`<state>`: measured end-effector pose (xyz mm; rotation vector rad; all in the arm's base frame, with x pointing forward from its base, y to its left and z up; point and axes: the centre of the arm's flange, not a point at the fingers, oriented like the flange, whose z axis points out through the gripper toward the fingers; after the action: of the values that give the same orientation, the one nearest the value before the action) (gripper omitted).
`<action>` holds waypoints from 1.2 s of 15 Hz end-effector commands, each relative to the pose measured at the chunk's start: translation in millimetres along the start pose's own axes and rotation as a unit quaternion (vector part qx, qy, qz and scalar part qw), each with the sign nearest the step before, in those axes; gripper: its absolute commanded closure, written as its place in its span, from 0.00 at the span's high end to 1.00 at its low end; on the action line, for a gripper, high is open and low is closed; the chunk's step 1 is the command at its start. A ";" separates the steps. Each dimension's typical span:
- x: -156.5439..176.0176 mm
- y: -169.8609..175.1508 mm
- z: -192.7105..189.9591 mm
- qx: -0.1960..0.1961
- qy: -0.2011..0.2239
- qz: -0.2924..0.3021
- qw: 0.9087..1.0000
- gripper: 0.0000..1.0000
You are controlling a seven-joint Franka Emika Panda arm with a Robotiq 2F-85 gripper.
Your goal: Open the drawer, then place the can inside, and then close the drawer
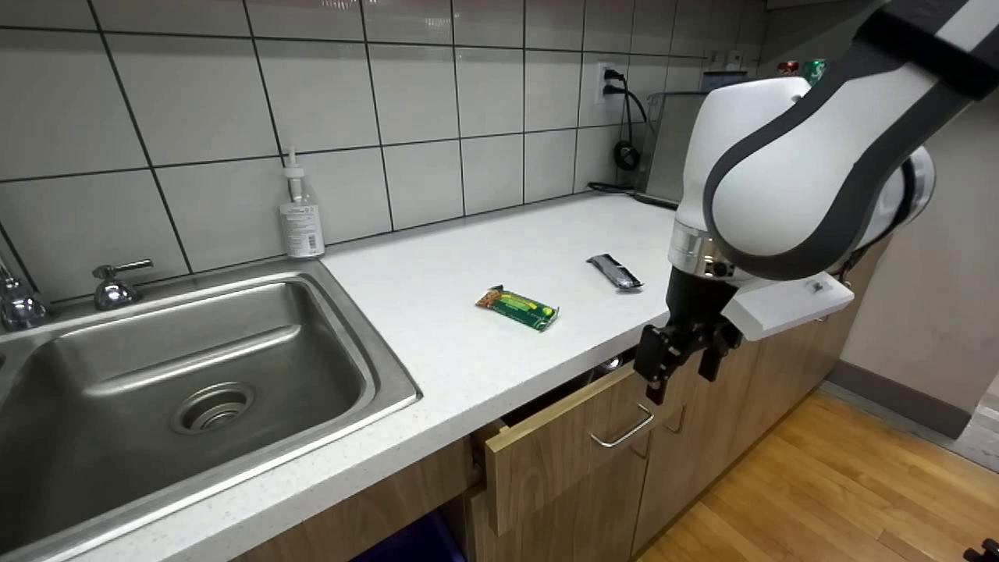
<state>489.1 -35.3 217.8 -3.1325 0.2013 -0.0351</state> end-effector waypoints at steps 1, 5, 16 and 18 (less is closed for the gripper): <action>-25.9 -8.3 -38.7 -0.002 0.014 0.004 1.000 1.00; -31.6 -10.3 -64.0 -0.006 0.034 0.006 0.999 1.00; -23.5 -10.0 -90.2 -0.018 0.069 -0.006 0.997 1.00; -24.4 -9.9 -89.2 -0.018 0.068 -0.006 0.998 1.00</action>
<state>464.1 -22.4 306.5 -3.1691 0.1868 -0.2464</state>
